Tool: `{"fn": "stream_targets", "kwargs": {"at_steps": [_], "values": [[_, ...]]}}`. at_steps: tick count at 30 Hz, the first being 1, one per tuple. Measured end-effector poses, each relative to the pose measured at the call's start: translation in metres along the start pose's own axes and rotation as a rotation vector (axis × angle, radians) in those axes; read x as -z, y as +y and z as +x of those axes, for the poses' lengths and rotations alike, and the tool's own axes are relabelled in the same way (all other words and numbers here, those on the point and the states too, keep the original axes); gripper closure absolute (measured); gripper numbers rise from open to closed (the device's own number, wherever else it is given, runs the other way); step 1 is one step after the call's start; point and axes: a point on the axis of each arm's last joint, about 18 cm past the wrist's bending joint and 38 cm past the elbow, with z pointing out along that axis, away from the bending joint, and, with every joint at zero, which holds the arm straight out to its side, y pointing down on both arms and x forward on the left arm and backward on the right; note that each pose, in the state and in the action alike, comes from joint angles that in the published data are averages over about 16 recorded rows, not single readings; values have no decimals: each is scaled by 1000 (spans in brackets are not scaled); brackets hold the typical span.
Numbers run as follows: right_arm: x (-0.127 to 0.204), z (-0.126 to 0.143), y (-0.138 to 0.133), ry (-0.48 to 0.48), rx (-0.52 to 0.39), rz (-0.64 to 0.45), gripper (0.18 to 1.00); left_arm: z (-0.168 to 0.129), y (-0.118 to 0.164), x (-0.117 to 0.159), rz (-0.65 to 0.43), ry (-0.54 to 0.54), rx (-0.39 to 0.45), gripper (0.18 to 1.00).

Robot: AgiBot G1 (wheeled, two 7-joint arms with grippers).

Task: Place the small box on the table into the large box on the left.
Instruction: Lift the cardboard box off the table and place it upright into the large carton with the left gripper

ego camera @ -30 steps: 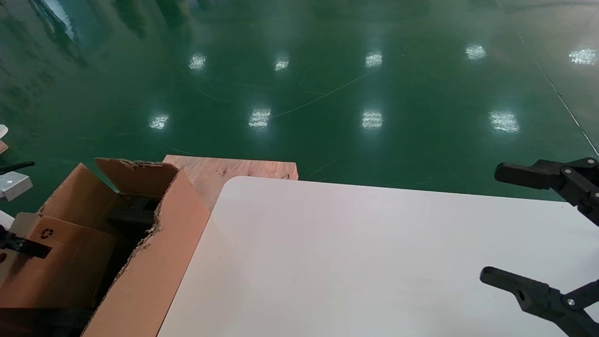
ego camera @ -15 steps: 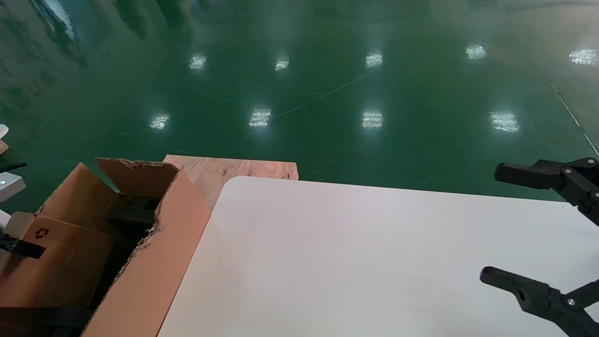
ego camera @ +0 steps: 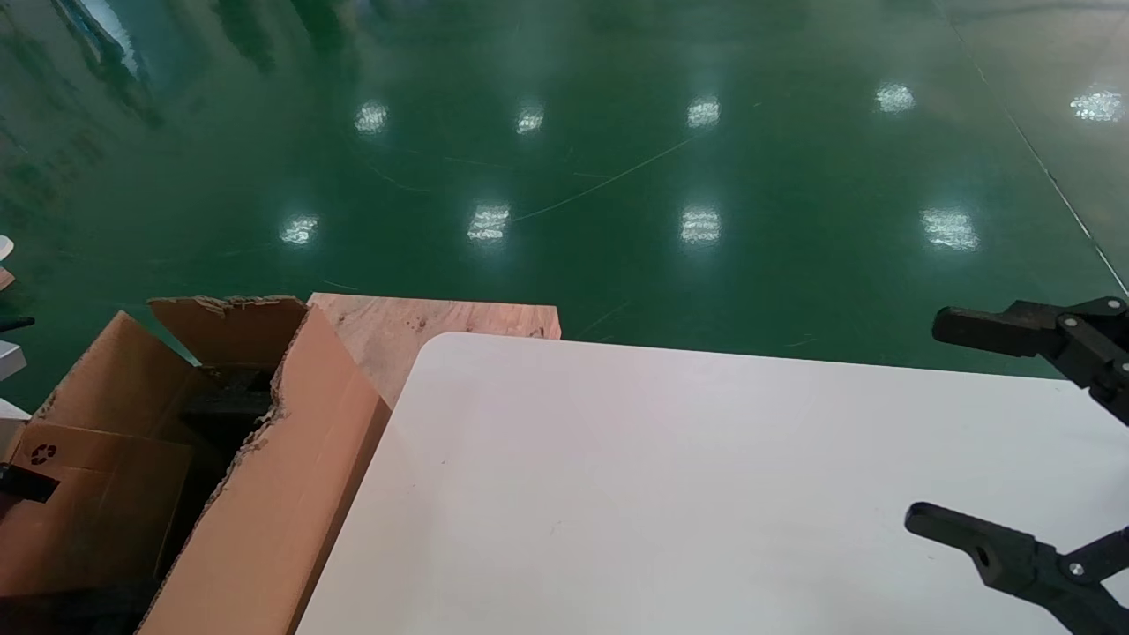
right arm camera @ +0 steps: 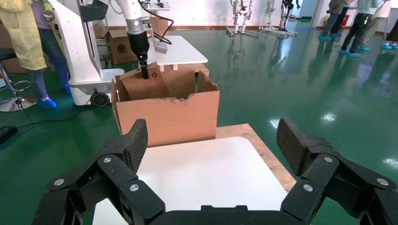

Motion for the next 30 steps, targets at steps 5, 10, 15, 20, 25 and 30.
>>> {"fn": "stream_targets", "kwargs": {"at_steps": [5, 10, 15, 20, 25, 30], "values": [[0, 0, 0, 0, 0, 0, 178, 0, 1, 0, -1, 0, -4, 858], [0, 0, 0, 0, 0, 0, 178, 0, 1, 0, -1, 1, -8, 808], [0, 0, 0, 0, 0, 0, 178, 0, 1, 0, 0, 1, -10, 735], [0, 0, 0, 0, 0, 0, 178, 0, 1, 0, 1, 1, -12, 632], [0, 0, 0, 0, 0, 0, 178, 0, 1, 0, 2, 2, -13, 514], [0, 0, 0, 0, 0, 0, 178, 1, -1, 1, 6, 3, -16, 410]]}}
